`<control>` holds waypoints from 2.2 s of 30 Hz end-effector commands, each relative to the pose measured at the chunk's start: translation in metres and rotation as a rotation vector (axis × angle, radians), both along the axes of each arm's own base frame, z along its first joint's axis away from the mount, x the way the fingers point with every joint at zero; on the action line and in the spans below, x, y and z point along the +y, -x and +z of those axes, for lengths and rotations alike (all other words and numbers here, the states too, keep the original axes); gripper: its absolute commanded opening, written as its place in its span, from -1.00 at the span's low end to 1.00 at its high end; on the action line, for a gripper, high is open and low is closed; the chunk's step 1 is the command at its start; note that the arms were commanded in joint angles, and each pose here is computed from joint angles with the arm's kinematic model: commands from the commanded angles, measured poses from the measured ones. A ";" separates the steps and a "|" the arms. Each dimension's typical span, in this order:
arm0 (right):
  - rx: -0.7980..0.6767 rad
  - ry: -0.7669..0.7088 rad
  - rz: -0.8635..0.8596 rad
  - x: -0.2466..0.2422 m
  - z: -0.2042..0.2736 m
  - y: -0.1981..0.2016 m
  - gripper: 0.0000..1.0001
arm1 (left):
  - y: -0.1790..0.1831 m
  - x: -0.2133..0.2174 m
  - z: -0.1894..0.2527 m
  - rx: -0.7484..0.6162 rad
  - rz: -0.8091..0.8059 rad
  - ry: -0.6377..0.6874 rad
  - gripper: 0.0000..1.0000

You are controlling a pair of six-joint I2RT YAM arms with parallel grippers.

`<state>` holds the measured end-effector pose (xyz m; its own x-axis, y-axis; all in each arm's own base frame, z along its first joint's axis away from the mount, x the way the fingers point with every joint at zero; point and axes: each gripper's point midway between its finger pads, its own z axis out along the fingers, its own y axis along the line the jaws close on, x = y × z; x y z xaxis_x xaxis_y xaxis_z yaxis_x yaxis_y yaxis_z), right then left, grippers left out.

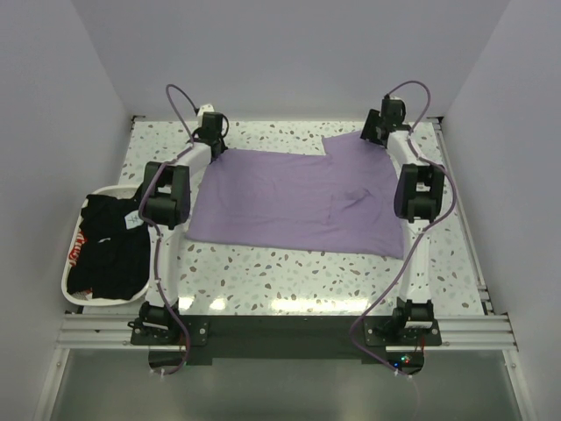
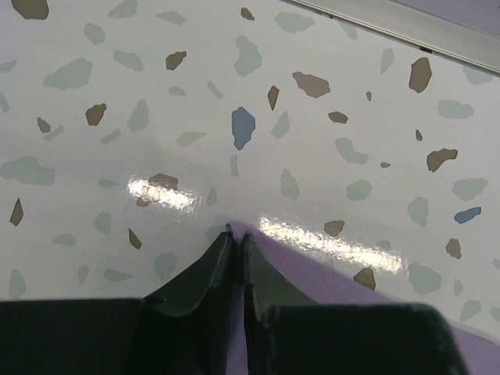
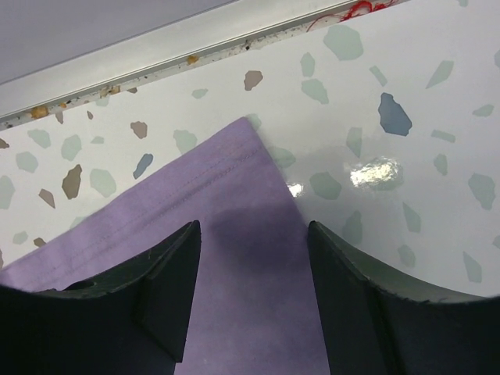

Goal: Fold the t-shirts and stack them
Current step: Fold the tshirt

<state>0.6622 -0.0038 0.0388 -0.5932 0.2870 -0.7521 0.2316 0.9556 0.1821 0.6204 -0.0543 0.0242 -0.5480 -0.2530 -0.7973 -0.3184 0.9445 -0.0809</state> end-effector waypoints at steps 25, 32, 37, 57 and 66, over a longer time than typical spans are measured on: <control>-0.156 0.073 -0.038 0.018 0.091 0.000 -1.00 | -0.003 0.014 0.026 -0.047 0.020 0.037 -0.80; -0.215 0.071 -0.046 0.015 0.132 0.010 -1.00 | -0.007 0.014 0.051 -0.101 0.022 0.052 -0.72; -0.220 0.069 -0.047 0.014 0.142 0.026 -1.00 | -0.008 0.016 0.071 -0.149 0.026 0.080 -0.72; -0.201 0.023 -0.113 0.005 0.155 0.123 -1.00 | 0.033 0.025 0.103 -0.235 0.020 0.189 -0.78; -0.190 -0.028 -0.129 0.007 0.159 0.176 -1.00 | 0.064 0.027 0.117 -0.251 0.031 0.209 -0.79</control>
<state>0.4939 0.0095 0.1731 -0.4757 0.3388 -0.8117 0.2894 0.9318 0.2193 0.5538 -0.0353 0.1017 -0.4359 -0.4090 -0.8017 -0.3011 0.9057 -0.2983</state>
